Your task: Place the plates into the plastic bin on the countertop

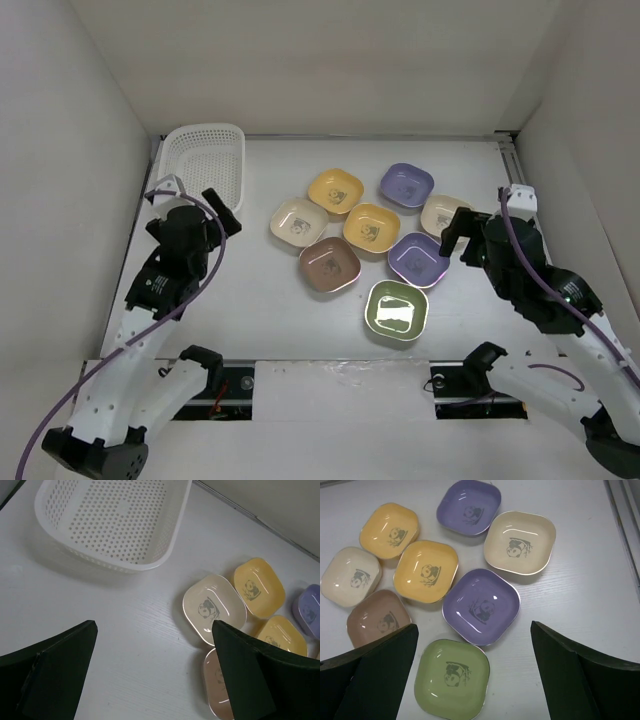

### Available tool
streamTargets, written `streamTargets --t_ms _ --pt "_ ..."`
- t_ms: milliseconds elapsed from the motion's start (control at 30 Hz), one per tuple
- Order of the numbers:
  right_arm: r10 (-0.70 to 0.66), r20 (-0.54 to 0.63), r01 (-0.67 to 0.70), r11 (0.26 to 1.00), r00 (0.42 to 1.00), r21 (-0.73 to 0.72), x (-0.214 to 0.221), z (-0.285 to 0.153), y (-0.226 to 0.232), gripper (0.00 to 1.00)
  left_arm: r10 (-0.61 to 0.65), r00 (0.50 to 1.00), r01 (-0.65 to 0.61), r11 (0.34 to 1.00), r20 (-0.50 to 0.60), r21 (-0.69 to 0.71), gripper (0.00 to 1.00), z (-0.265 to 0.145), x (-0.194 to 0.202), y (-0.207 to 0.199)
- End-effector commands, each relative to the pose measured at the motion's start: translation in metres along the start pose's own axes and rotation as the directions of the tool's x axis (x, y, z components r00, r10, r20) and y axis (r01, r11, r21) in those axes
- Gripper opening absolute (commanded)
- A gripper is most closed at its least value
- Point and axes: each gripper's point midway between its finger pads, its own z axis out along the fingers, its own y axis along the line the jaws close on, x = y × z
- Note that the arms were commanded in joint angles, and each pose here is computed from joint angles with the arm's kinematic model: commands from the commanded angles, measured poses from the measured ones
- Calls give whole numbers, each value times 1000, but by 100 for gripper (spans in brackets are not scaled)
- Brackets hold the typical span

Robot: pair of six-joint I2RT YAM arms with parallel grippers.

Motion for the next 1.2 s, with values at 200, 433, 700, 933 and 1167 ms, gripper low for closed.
streamTargets --t_ms 200,433,700,933,1167 --pt "30 45 -27 998 999 -59 -15 -7 10 100 -95 979 84 994 -179 -68 100 27 25 -22" --pt "27 35 -20 983 999 -183 -9 -10 29 100 -260 924 233 964 -281 -126 100 69 77 -56" --pt "-8 -22 0 929 1000 -370 2 -17 64 100 -294 915 236 945 -275 -224 100 125 117 -61" --pt "19 -7 -20 910 1000 -414 -1 -22 71 100 -293 889 181 930 -350 -319 88 155 165 -55" --pt "17 -10 -20 907 1000 -422 -1 -22 72 100 -308 879 182 923 -365 -340 74 169 186 -53"
